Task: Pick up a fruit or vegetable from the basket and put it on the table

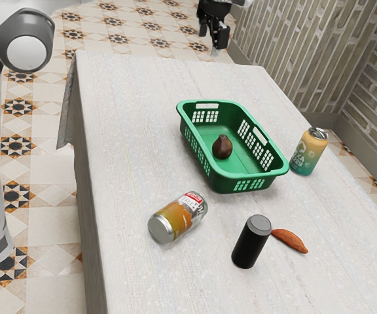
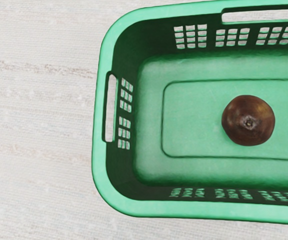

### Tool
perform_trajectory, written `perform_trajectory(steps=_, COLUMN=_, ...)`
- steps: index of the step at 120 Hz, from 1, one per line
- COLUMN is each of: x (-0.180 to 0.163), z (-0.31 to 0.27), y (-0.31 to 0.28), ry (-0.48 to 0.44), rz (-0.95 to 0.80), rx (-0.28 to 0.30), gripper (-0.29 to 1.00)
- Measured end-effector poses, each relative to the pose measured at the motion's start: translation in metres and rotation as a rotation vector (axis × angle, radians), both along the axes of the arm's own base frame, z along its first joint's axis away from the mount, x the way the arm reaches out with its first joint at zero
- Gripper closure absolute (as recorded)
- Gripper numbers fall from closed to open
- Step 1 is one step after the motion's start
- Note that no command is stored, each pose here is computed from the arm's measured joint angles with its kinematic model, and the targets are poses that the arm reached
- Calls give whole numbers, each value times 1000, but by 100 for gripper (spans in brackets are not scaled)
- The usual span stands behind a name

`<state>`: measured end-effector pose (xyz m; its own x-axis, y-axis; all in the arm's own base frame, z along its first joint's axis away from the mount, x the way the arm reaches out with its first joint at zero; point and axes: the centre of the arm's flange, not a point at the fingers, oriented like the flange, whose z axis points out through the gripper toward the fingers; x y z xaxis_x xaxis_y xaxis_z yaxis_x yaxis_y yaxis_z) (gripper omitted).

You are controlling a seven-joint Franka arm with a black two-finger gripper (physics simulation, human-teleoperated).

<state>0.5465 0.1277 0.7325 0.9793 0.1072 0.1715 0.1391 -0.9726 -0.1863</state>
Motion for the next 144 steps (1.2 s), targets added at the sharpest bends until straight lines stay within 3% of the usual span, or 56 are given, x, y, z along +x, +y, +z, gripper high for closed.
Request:
perform_trajectory(steps=24, x=-6, z=3, y=19, ry=-3, rz=20, rx=-4, gripper=0)
perform_trajectory(steps=33, x=-32, z=48, y=10, ry=-88, rz=5, rx=10, gripper=0)
perform_trajectory(steps=42, x=-39, z=61, y=3, ry=-114, rz=-8, rx=9, gripper=0)
perform_trajectory(steps=62, x=-15, z=3, y=-3, ry=8, rz=-20, rx=-15, gripper=0)
perform_trajectory(steps=80, x=3, z=-18, y=-43, ry=46, rz=-90, rx=-34, gripper=0)
perform_trajectory(steps=90, x=7, z=-17, y=-90, ry=43, rz=-167, rx=-71, gripper=0)
perform_trajectory(steps=110, x=10, z=-53, y=-162, ry=133, rz=-263, rx=-160, gripper=0)
perform_trajectory(steps=144, x=31, z=-90, y=-107, ry=186, rz=-123, rx=-203, gripper=0)
